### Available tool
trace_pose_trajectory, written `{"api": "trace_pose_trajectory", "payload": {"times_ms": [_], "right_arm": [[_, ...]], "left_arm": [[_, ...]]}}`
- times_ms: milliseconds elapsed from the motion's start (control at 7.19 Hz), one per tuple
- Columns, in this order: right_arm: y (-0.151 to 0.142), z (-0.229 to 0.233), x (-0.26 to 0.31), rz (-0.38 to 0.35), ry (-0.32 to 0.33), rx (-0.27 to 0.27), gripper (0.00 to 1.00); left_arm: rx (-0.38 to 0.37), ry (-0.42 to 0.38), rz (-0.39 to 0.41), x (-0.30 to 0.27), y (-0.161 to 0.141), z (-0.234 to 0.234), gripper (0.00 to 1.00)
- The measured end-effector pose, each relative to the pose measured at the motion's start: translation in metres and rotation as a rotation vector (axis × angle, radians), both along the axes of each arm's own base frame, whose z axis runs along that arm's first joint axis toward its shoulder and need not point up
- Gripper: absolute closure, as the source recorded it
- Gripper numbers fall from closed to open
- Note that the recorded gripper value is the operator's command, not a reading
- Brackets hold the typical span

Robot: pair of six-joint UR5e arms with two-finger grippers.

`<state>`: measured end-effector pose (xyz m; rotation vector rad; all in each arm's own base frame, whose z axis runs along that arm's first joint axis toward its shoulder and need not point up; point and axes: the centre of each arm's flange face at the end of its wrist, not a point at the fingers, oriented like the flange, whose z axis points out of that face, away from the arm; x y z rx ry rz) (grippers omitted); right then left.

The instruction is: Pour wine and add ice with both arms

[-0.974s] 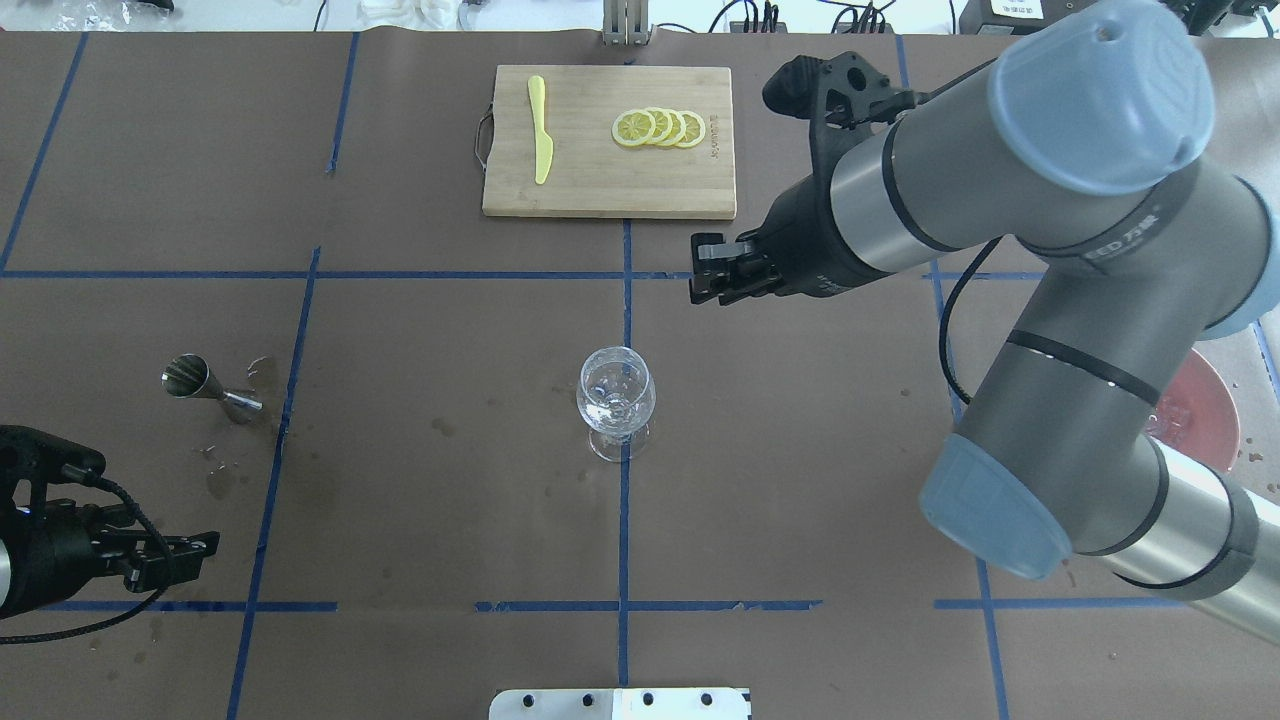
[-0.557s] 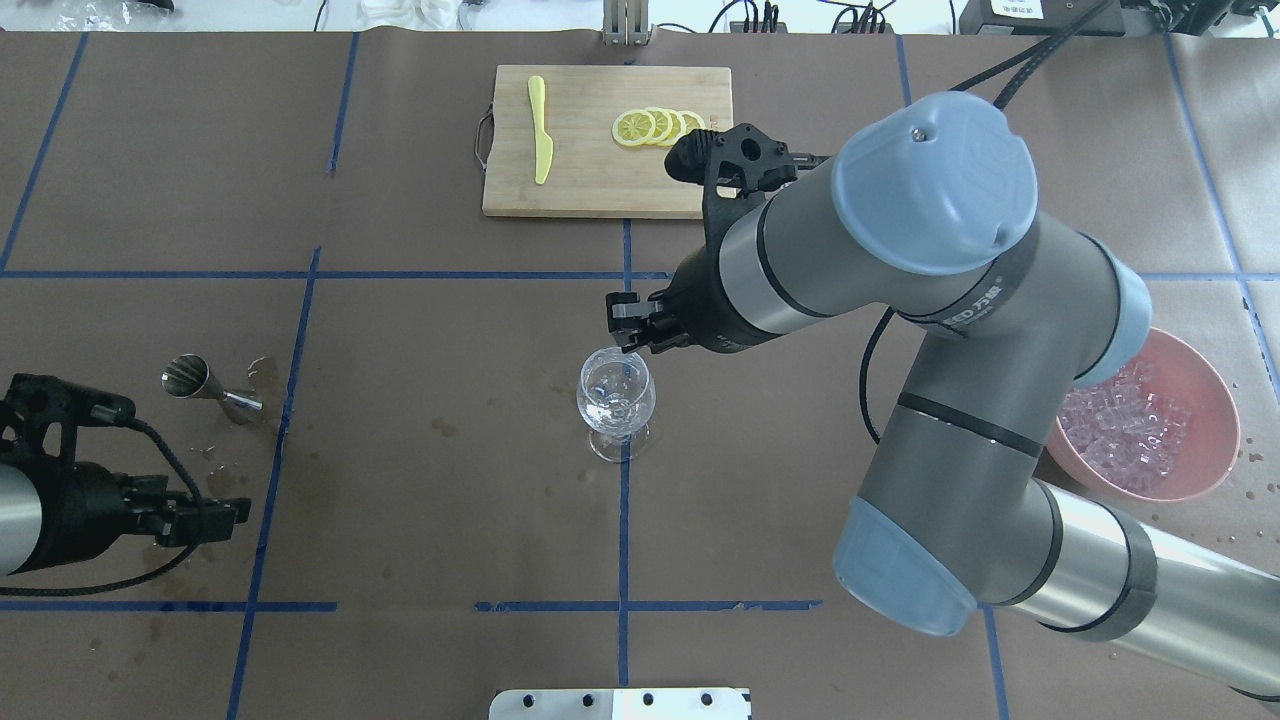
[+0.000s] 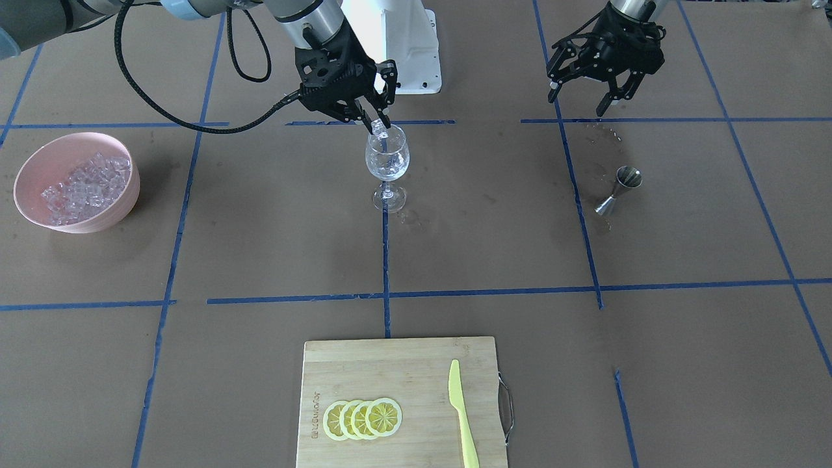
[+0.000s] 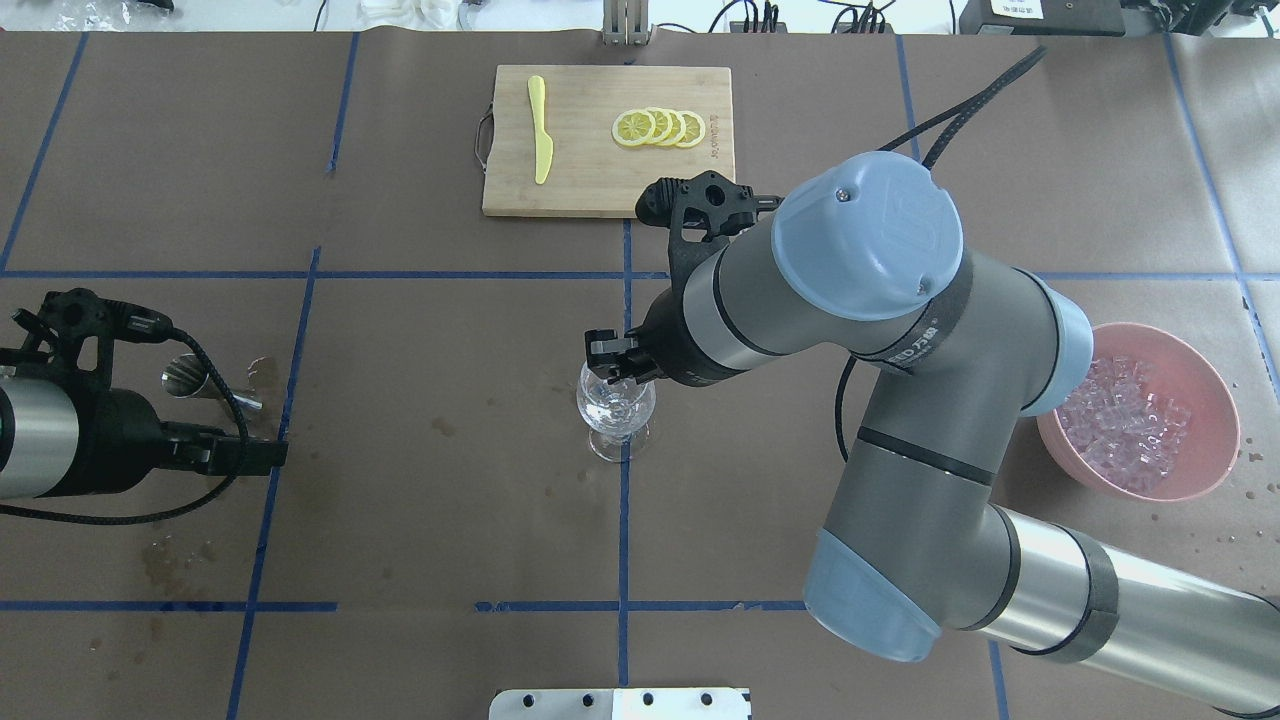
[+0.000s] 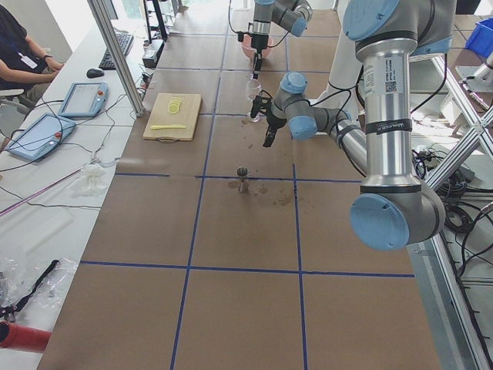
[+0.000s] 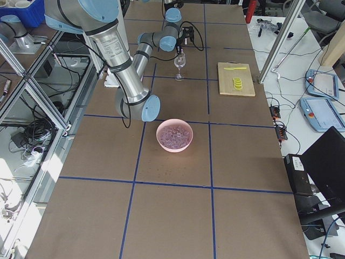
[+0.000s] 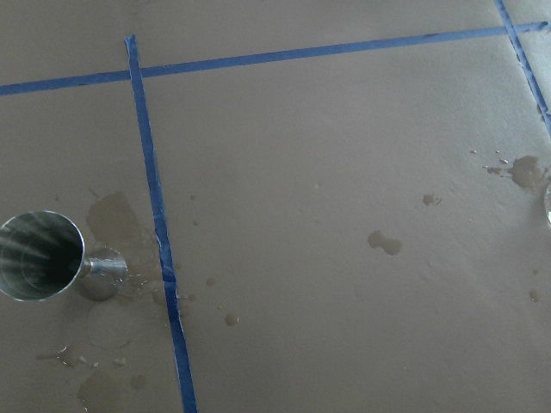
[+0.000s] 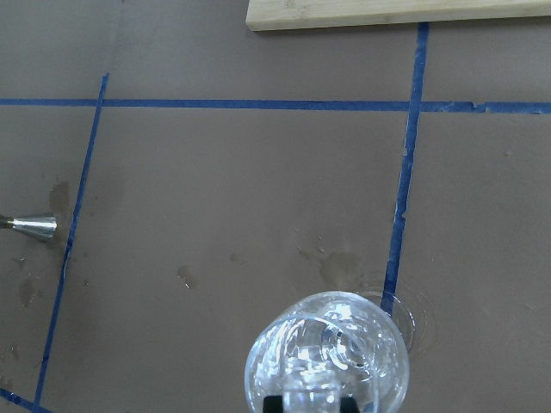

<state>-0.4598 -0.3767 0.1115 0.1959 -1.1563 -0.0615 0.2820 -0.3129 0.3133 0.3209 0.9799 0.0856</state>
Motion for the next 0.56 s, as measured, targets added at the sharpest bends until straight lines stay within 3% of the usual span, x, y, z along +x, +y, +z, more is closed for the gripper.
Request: {"api": "trace_pose_trajectory", "payload": {"times_ms": [139,278,557], "right_arm": [[0.001,0.0,-0.002,0.002,0.0,-0.011,0.12],[0.001,-0.002,-0.004,0.01,-0.004,-0.026,0.01],[0.002,-0.006,-0.004,0.022,-0.011,-0.034,0.0]], "left_arm": [[0.02,-0.013,-0.008,-0.004,-0.019,-0.021,0.0],[0.05,-0.037,-0.027,-0.011,-0.042,-0.046,0.0],[0.07,-0.071,-0.057,-0.018,-0.071,-0.091,0.0]]}}
